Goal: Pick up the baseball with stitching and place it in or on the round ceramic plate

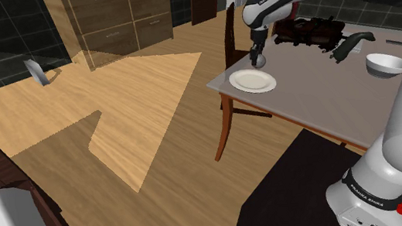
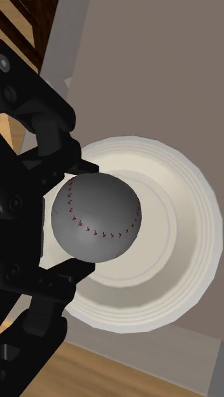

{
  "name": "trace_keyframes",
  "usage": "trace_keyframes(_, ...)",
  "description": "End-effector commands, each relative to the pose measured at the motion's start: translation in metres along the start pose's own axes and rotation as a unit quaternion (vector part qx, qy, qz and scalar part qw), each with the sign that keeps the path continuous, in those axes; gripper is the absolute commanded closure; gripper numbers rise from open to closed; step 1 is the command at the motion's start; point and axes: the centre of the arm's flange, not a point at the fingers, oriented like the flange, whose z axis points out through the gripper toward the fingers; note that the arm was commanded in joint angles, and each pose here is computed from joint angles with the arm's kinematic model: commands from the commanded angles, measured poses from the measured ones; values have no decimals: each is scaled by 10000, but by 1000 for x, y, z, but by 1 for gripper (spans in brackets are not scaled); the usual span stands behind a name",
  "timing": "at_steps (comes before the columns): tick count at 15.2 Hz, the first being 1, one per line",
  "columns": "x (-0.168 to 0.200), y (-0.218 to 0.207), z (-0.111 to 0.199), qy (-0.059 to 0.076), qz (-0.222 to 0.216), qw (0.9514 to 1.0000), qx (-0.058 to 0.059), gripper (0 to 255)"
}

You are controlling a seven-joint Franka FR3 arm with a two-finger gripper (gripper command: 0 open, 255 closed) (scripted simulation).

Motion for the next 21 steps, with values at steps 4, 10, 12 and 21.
trace_keyframes(4, 3, -6, 25, 0, 7, 10000, -1, 255)
trace_keyframes(10, 5, -11, 56, 0, 7, 10000, -1, 255)
trace_keyframes(12, 5, -13, 66, 0, 7, 10000, -1, 255)
trace_keyframes(21, 5, -13, 70, 0, 7, 10000, -1, 255)
